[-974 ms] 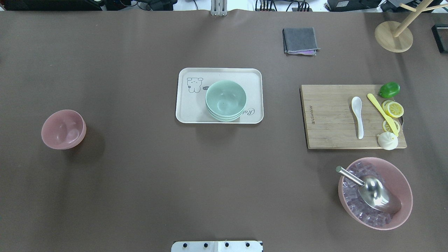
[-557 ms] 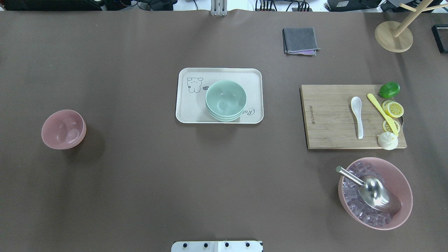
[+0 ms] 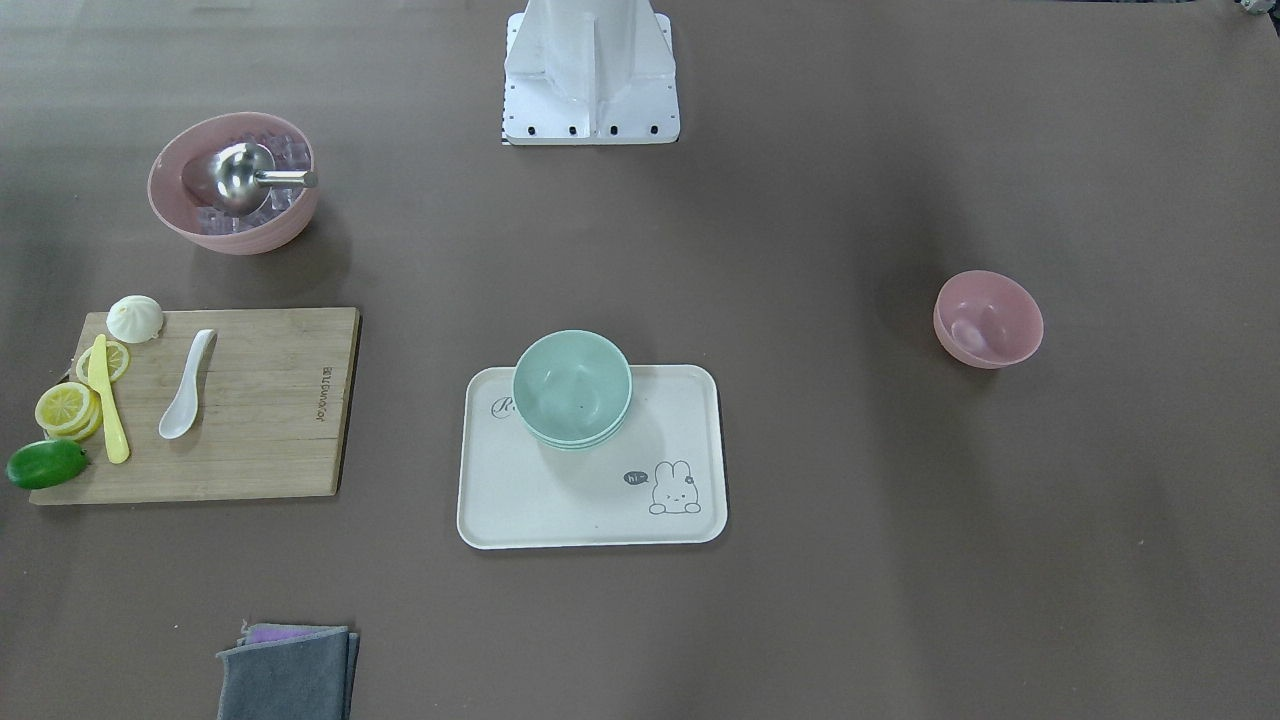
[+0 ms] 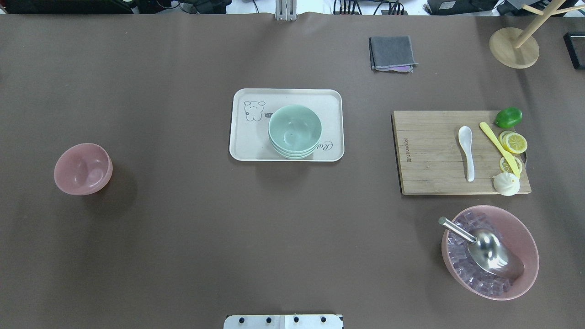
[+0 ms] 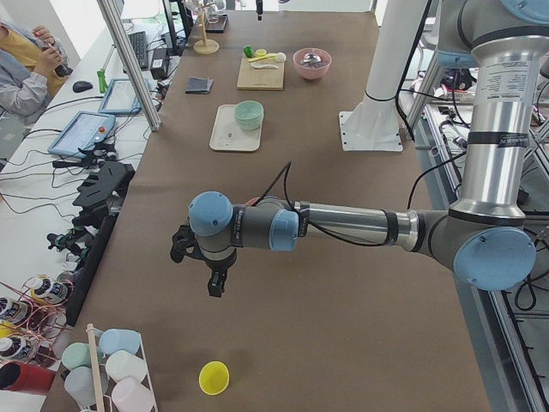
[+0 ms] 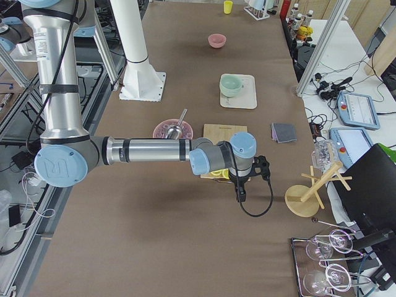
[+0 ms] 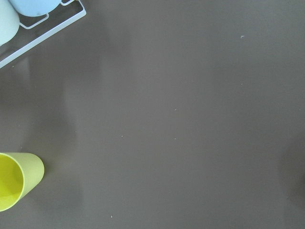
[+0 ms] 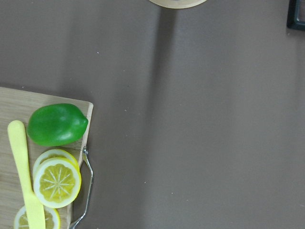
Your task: Stack pink bowl on green and place spoon
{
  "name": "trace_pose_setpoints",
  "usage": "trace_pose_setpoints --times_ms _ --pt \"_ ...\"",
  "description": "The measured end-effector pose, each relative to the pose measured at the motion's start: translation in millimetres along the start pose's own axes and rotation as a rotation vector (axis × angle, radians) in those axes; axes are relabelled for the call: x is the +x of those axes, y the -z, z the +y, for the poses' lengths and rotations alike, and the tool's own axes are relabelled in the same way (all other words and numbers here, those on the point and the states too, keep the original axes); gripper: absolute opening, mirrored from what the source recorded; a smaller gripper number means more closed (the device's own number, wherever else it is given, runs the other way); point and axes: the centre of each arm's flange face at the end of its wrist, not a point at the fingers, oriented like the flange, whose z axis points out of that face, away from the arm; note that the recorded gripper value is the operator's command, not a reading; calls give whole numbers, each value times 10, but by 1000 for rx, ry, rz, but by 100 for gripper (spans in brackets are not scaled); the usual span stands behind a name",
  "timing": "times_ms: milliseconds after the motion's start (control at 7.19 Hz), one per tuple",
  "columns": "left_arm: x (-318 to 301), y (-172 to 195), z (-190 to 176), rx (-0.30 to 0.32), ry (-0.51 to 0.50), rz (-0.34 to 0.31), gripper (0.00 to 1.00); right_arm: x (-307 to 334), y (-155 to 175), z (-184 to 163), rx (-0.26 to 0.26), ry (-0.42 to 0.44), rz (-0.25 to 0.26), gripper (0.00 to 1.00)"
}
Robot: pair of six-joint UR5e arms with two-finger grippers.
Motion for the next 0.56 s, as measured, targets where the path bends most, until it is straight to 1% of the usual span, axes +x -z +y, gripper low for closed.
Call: trace_pose_setpoints --times_ms 139,278,557 --pt "149 -5 -65 8 24 1 98 -114 -62 -18 -7 16 -18 100" --pt "375 -80 -126 10 25 7 98 -277 -137 -52 -13 17 -30 100" --pt "933 -309 -234 -1 57 29 97 -811 -361 -115 1 -37 -62 100"
